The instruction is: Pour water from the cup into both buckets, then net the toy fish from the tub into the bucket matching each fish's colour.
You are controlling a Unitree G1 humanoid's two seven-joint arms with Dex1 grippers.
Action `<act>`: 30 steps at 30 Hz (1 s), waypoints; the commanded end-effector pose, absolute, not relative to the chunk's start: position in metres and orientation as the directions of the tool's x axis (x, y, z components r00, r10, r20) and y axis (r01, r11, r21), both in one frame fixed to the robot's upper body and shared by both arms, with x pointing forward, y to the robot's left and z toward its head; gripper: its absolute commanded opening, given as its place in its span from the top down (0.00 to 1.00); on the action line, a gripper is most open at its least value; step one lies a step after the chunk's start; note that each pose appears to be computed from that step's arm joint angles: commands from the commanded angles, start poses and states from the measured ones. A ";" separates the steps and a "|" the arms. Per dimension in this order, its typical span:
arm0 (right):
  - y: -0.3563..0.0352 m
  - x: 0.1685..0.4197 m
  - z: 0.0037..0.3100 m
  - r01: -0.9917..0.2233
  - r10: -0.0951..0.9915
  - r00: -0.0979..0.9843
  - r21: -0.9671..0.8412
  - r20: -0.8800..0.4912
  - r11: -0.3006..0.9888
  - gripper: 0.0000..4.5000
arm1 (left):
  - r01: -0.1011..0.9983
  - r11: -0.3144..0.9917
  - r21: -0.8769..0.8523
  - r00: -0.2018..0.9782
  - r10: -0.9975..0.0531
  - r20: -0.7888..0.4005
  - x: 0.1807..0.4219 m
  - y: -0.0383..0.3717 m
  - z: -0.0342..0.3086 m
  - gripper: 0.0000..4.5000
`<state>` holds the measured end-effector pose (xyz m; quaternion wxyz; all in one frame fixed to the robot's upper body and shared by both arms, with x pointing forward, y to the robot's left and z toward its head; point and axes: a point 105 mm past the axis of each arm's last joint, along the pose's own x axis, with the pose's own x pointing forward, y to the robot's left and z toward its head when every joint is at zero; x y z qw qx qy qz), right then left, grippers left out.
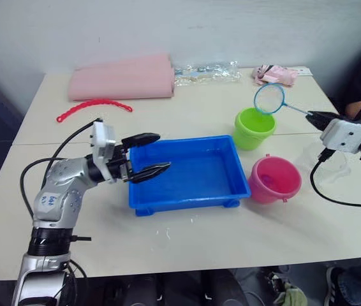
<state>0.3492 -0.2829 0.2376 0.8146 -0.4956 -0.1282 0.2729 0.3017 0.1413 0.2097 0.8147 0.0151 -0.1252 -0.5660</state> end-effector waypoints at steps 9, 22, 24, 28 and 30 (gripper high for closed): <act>-0.180 0.258 0.231 -0.913 0.953 0.282 -0.338 -0.111 0.230 1.00 | 0.939 0.238 0.250 0.246 -0.969 -0.001 0.240 0.197 0.214 0.01; -0.123 0.232 0.114 -0.945 0.970 0.046 -0.327 -0.240 -0.036 1.00 | 0.980 0.089 0.177 0.123 -0.973 -0.196 0.178 0.194 0.171 0.01; -0.116 0.234 0.098 -0.946 0.970 0.061 -0.322 -0.236 -0.019 1.00 | 0.983 0.091 0.161 0.125 -0.968 -0.216 0.173 0.193 0.163 0.01; -0.101 0.234 0.076 -0.954 0.973 0.050 -0.301 -0.225 -0.020 1.00 | 0.982 0.128 0.142 0.158 -0.961 -0.226 0.172 0.195 0.153 0.01; -0.096 0.237 0.070 -0.948 0.974 0.062 -0.317 -0.220 -0.011 1.00 | 0.978 0.153 0.144 0.182 -0.958 -0.222 0.174 0.197 0.153 0.01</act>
